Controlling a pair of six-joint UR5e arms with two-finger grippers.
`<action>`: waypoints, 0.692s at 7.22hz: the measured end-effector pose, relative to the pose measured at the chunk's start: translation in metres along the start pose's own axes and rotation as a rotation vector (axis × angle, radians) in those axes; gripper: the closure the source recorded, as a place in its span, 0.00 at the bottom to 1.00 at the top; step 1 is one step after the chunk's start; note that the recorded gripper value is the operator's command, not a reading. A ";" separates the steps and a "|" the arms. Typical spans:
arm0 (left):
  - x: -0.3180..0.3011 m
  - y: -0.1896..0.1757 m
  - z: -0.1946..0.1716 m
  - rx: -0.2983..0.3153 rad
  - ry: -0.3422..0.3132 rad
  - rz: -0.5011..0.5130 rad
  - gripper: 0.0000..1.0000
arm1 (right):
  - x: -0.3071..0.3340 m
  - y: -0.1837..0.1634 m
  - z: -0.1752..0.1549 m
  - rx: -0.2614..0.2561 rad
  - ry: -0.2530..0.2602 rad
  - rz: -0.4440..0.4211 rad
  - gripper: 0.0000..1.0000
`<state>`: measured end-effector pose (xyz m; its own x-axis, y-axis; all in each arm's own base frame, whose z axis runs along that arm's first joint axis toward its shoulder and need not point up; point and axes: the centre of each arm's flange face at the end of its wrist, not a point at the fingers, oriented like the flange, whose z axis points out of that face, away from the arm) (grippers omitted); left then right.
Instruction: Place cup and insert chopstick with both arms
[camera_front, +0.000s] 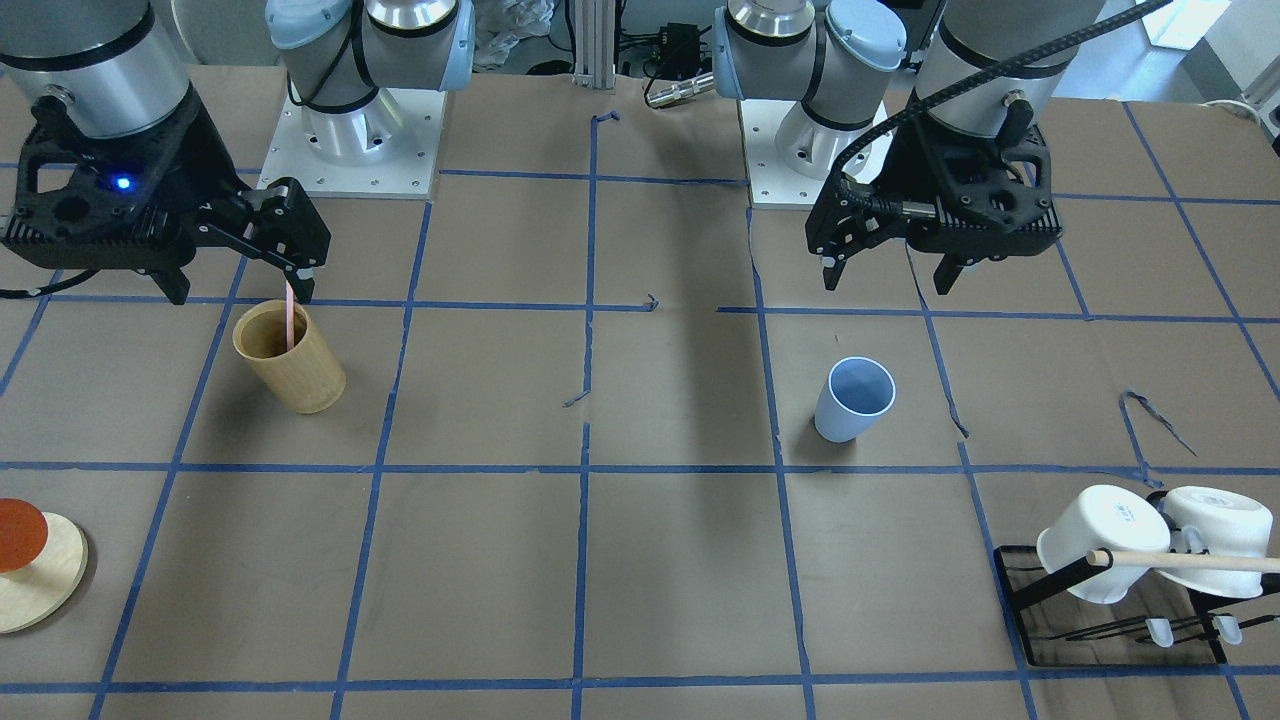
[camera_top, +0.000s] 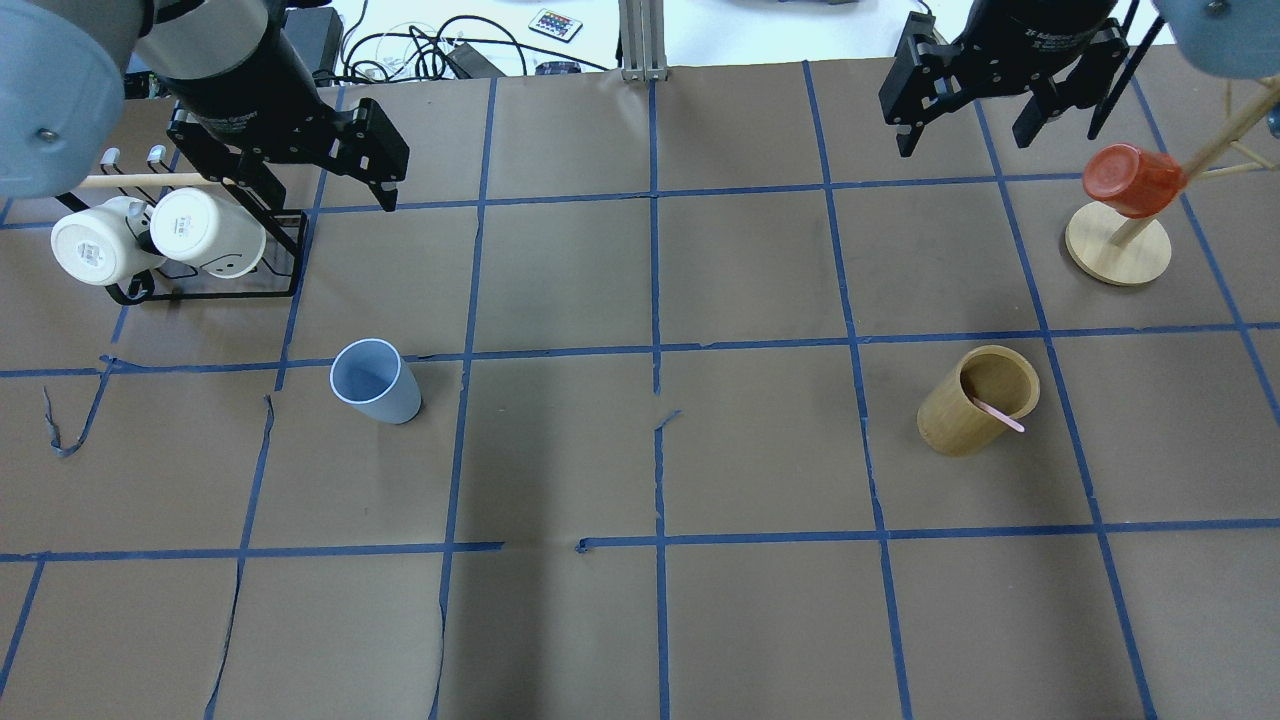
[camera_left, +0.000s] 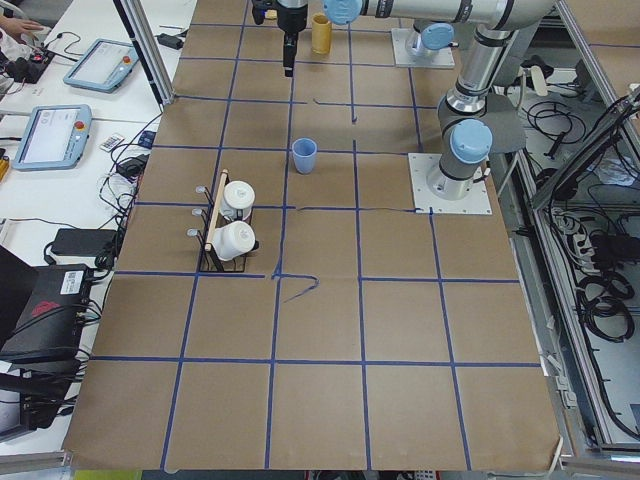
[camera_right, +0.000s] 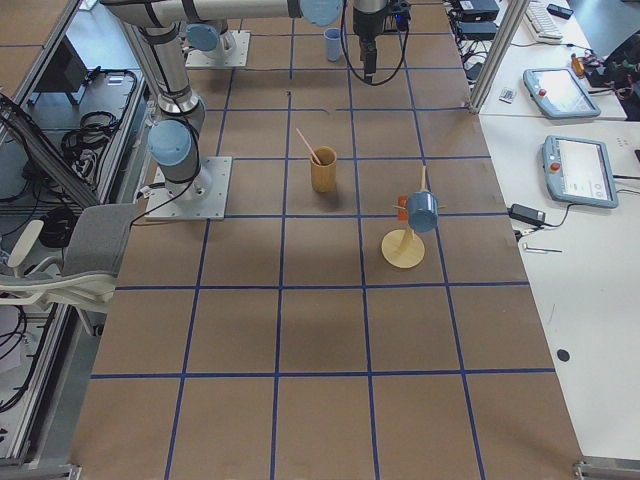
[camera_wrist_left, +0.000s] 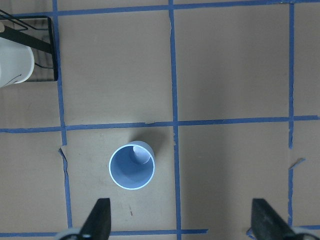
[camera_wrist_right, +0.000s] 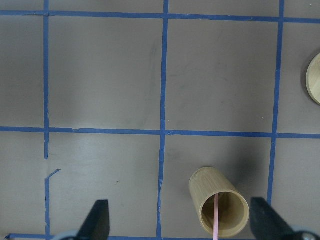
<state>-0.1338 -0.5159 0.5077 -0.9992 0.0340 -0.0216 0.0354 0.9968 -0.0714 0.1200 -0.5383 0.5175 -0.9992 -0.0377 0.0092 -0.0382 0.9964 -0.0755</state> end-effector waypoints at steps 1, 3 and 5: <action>0.001 -0.001 0.000 0.000 0.015 0.000 0.00 | 0.000 0.000 0.000 0.000 -0.001 0.000 0.00; 0.004 -0.001 0.000 0.002 0.045 0.000 0.00 | 0.000 0.000 0.000 0.000 -0.004 0.000 0.00; 0.003 0.002 -0.007 0.013 0.041 0.007 0.00 | 0.000 0.000 0.000 0.000 -0.005 0.000 0.00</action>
<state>-0.1369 -0.5128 0.5140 -0.9989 0.0440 0.0185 0.0423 0.9956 -0.0841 0.1205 -0.5384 0.5173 -0.9993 -0.0383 0.0047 -0.0385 0.9964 -0.0752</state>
